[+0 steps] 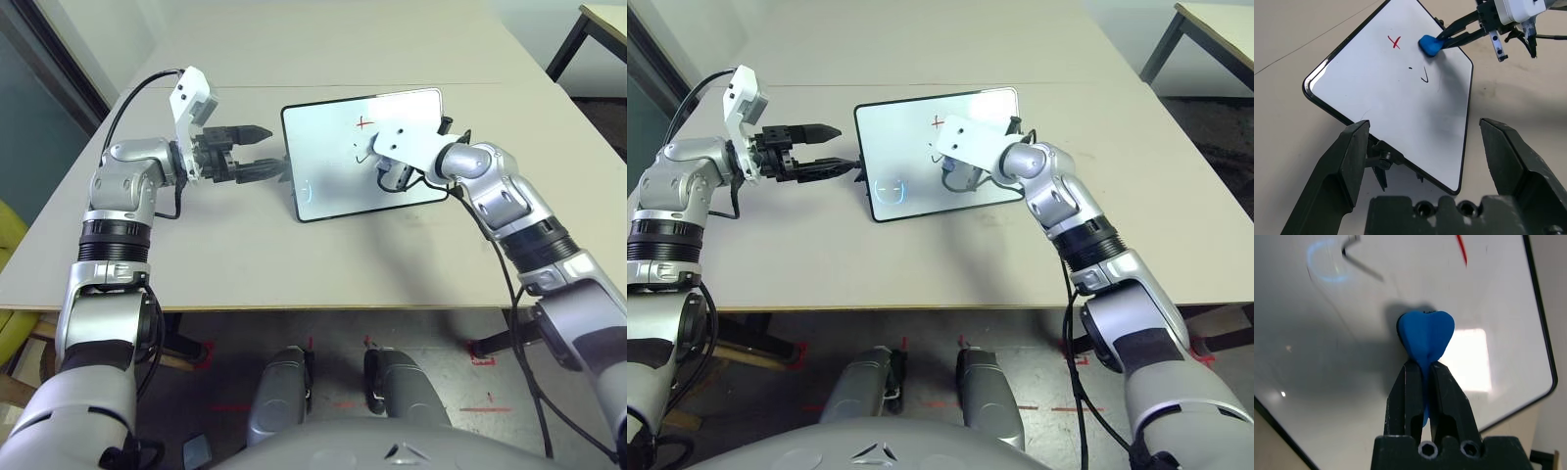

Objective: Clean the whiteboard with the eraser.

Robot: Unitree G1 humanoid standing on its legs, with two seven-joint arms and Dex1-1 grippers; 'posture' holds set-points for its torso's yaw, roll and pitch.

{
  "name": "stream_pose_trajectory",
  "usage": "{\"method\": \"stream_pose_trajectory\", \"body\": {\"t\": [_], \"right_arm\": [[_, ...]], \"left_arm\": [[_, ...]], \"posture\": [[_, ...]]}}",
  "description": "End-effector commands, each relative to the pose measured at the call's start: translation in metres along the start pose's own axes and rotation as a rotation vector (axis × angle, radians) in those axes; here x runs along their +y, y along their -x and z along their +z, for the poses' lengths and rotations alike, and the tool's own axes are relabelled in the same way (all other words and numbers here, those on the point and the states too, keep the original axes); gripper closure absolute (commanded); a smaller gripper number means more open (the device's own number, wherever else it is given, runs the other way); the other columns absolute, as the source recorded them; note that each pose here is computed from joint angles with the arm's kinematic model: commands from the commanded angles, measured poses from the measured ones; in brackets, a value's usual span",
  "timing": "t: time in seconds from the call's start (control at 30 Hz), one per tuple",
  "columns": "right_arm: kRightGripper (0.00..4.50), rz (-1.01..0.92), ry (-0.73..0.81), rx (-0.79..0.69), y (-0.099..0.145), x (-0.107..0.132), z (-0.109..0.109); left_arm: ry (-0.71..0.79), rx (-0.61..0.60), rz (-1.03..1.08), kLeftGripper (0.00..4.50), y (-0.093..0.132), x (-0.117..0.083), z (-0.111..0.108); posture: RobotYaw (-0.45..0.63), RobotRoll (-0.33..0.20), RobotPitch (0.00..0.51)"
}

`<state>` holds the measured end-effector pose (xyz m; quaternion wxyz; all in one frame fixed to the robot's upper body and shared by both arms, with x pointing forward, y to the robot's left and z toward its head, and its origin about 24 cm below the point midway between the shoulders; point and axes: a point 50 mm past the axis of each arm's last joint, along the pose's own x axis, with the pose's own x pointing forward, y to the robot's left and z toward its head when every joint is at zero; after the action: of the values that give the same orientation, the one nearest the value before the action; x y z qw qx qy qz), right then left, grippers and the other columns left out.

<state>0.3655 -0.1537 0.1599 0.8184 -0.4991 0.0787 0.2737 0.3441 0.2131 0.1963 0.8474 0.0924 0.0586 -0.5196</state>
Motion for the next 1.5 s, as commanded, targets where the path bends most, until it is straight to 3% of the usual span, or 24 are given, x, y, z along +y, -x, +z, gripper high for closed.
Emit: {"method": "stream_pose_trajectory", "body": {"t": [0.03, 0.2, 1.0, 1.5], "right_arm": [[4.5, 0.046, -0.007, 0.092, 0.0, 0.01, -0.022], [4.5, 0.044, 0.003, 0.079, -0.001, 0.008, -0.018], [4.5, 0.064, 0.043, -0.124, -0.022, 0.014, 0.055], [4.5, 0.134, 0.079, -0.214, -0.028, 0.037, 0.086]], "left_arm": [[-0.003, -0.01, -0.014, 0.0, 0.0, -0.001, 0.002], [-0.004, -0.01, -0.015, 0.0, -0.001, -0.001, 0.002], [-0.01, -0.009, 0.002, 0.0, 0.003, 0.001, 0.004], [-0.015, 0.014, 0.017, 0.0, 0.009, 0.001, 0.001]], "posture": [[0.15, 0.0, 0.12], [0.15, 0.0, 0.119], [0.17, 0.0, 0.109], [0.18, 0.0, 0.109]]}}
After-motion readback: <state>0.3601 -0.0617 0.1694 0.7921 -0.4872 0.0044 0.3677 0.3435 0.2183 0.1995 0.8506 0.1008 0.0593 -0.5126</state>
